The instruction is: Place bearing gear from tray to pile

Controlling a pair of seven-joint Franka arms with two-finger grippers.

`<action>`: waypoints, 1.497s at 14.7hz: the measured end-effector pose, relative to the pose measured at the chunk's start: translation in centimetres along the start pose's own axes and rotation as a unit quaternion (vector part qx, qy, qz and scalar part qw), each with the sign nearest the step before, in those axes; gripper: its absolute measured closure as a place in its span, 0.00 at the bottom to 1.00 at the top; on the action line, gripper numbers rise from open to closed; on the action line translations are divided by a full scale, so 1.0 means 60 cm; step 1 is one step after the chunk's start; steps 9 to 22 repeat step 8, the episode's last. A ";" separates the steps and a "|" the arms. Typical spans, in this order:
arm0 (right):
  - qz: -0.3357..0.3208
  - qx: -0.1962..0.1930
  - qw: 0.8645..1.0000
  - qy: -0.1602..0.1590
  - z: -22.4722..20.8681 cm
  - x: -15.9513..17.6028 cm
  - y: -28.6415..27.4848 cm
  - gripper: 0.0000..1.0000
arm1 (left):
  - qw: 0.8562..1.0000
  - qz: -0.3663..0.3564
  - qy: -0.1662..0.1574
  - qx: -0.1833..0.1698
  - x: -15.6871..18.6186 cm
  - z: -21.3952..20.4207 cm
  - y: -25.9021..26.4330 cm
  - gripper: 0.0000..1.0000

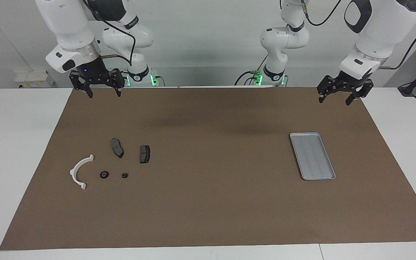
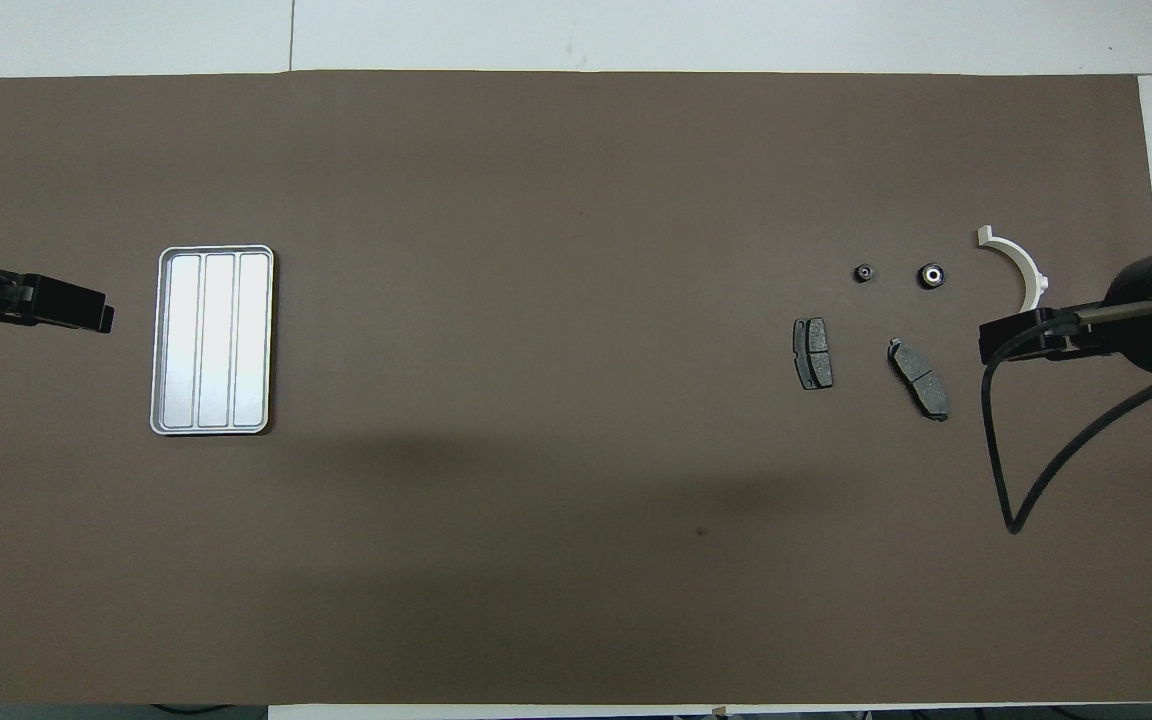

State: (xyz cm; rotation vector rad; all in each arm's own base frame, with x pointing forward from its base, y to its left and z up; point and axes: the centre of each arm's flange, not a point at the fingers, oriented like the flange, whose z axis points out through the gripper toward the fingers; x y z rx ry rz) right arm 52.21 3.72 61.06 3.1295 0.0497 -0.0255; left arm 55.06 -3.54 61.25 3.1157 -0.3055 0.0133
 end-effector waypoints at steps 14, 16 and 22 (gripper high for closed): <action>0.007 0.000 1.000 0.002 -0.001 0.001 -0.003 0.00 | 1.000 0.000 0.000 0.000 0.000 0.000 0.000 0.00; 0.007 0.000 1.000 0.002 -0.001 0.001 -0.003 0.00 | 1.000 0.000 0.000 0.000 0.000 0.000 0.000 0.00; 0.007 0.000 1.000 0.002 -0.001 0.001 -0.003 0.00 | 1.000 0.000 0.000 0.000 0.000 0.000 0.000 0.00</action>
